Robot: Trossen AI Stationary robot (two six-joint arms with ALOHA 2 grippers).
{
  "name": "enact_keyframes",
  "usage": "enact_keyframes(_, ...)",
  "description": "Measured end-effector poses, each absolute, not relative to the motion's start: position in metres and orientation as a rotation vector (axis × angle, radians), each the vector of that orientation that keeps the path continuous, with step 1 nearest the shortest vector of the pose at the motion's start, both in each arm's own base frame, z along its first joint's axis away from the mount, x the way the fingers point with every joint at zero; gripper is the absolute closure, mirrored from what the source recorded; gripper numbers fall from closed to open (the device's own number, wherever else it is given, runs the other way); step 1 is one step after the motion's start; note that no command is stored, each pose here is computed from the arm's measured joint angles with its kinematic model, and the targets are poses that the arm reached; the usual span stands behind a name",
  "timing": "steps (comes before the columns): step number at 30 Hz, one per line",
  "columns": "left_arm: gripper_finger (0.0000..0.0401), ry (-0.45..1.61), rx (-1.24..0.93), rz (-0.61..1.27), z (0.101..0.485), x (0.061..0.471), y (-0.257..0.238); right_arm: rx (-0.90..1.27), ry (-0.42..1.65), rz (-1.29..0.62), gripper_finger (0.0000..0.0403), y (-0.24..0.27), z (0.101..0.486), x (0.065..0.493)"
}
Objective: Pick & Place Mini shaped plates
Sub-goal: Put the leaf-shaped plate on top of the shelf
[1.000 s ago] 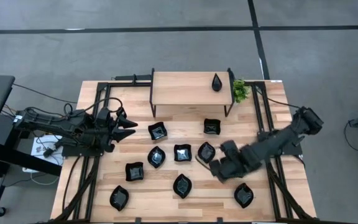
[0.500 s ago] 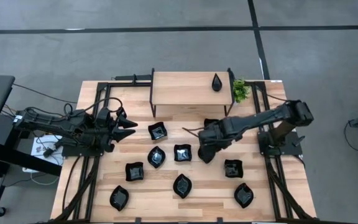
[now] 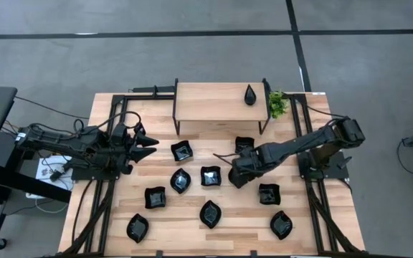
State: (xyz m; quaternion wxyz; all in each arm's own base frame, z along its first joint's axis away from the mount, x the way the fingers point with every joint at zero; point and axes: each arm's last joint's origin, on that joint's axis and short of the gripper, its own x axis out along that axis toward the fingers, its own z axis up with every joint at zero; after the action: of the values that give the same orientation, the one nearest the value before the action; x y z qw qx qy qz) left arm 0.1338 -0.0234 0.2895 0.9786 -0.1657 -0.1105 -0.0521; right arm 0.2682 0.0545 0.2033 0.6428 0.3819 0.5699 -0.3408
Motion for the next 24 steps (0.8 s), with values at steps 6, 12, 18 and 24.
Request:
enact_keyframes(6,0.0256,-0.222,-0.334,-0.105,0.289,0.134,-0.023,0.831,1.292,-0.782,0.0276,0.056,0.203,0.267)
enact_keyframes(12,0.0256,-0.222,-0.334,-0.105,0.289,0.134,-0.023,0.883,1.209,-0.758,0.0281,0.08,0.204,0.268)
enact_keyframes(18,0.0256,-0.222,-0.333,-0.105,0.289,0.134,-0.023,0.856,1.188,-0.85,0.028,0.08,0.192,0.256)
enact_keyframes(24,0.0256,-0.224,-0.334,-0.105,0.29,0.134,-0.023,0.856,1.213,-0.829,0.028,0.06,0.177,0.245)
